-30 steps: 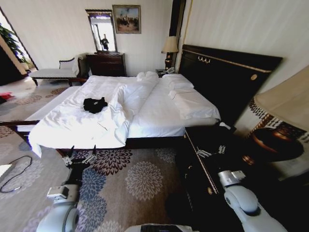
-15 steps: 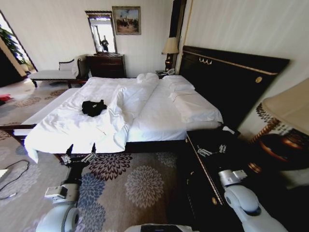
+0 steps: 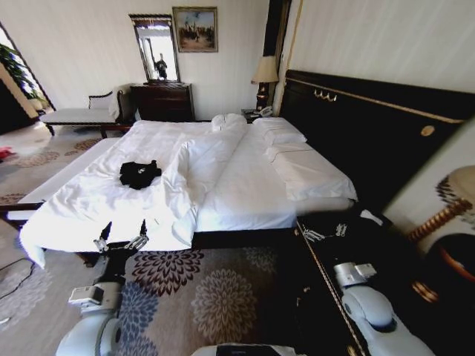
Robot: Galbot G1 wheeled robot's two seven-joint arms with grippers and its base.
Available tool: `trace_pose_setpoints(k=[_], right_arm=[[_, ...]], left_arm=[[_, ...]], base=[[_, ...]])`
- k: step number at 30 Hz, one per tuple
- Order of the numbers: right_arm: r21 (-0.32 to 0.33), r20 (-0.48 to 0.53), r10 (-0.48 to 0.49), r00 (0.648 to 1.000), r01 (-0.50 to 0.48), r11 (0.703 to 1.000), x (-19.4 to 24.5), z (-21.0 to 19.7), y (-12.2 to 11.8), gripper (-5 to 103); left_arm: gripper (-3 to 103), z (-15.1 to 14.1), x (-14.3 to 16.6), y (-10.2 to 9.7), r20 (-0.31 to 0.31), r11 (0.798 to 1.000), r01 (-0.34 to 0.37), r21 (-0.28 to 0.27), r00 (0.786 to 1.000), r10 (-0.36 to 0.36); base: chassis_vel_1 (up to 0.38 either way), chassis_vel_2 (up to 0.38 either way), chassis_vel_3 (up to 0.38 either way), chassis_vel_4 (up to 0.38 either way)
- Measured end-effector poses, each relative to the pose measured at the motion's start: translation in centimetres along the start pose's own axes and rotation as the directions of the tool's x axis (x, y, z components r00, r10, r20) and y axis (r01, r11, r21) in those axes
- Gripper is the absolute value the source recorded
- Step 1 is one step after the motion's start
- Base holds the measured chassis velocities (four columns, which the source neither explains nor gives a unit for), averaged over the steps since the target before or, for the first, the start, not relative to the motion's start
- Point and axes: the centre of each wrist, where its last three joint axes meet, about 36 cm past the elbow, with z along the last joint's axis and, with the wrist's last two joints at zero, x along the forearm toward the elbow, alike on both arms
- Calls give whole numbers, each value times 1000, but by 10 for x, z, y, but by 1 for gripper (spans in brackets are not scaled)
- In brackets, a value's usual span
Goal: Fold the clothes on the bed.
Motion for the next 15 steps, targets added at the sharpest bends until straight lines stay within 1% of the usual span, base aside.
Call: trace_pose_setpoints(k=[6, 15], right_arm=[[-5, 1, 8, 1000, -8, 1000, 2, 1, 1, 100], [-10, 10, 19, 1000, -19, 1000, 5, 1, 5, 100]], left_arm=[[100, 1, -1, 3, 5, 1000, 2, -7, 1000, -2], [100, 4, -1, 4, 7, 1000, -1, -16, 1000, 1]], base=[[-174, 180, 160, -175], [-179, 179, 192, -164]])
